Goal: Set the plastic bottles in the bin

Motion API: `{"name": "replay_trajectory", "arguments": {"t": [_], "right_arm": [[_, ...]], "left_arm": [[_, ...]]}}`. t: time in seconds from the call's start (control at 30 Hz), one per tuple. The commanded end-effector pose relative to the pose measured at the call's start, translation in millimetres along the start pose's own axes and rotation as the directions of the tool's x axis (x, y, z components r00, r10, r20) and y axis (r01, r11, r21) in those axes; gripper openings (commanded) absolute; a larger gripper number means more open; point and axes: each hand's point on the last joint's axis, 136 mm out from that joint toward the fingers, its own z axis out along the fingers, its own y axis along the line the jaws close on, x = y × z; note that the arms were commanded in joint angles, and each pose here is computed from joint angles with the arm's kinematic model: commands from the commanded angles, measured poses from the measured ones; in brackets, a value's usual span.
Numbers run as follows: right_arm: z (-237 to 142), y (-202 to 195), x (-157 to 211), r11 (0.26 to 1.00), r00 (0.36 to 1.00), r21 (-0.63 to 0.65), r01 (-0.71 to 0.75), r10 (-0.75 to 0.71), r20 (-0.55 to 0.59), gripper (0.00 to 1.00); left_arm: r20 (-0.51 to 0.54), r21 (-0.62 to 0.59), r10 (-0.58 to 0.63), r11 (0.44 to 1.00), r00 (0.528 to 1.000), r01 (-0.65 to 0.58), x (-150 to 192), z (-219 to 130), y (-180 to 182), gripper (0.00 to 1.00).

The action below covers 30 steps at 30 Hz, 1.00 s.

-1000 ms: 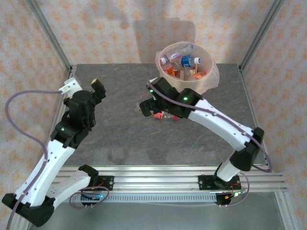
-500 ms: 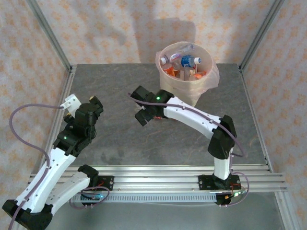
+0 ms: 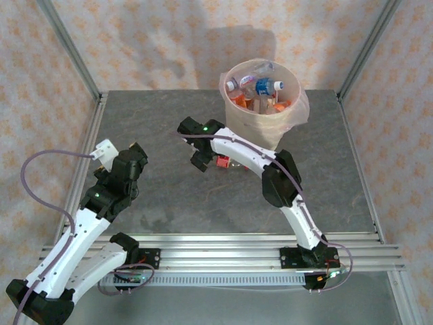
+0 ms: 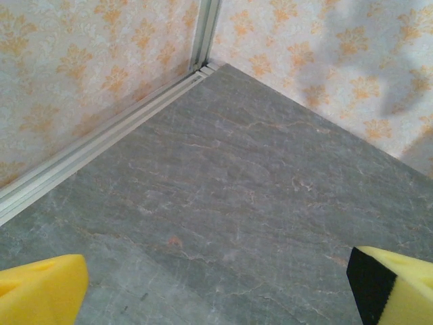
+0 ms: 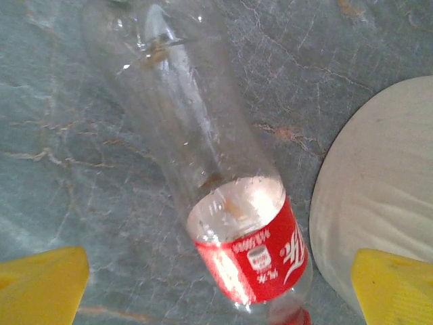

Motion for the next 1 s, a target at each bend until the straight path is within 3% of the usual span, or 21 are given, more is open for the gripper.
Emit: {"name": "replay_trajectory", "arguments": {"t": [0.0, 0.67, 0.8, 0.97], "right_arm": [[12.6, -2.8, 2.4, 0.999, 0.997, -0.003, 0.054, -0.054, -0.047, 1.00], [85.6, 9.4, 5.6, 0.993, 0.982, -0.072, 0.095, -0.105, -0.158, 0.95], [88.3, 15.8, 8.3, 0.992, 0.982, -0.101, 0.077, -0.093, -0.167, 0.88], [80.7, 22.0, 9.0, 0.991, 0.983, -0.124, 0.052, -0.073, -0.168, 0.68]], "left_arm": [[0.014, -0.042, -0.012, 0.999, 1.000, 0.013, 0.7, -0.9, 12.4, 1.00], [0.008, -0.033, -0.048, 0.998, 0.999, 0.048, 8.5, -1.4, 17.8, 1.00], [0.006, -0.032, -0.050, 0.998, 0.999, 0.050, 9.2, -1.4, 18.0, 1.00], [0.007, -0.027, -0.053, 0.998, 0.999, 0.054, 9.1, -1.2, 16.9, 1.00]]}}
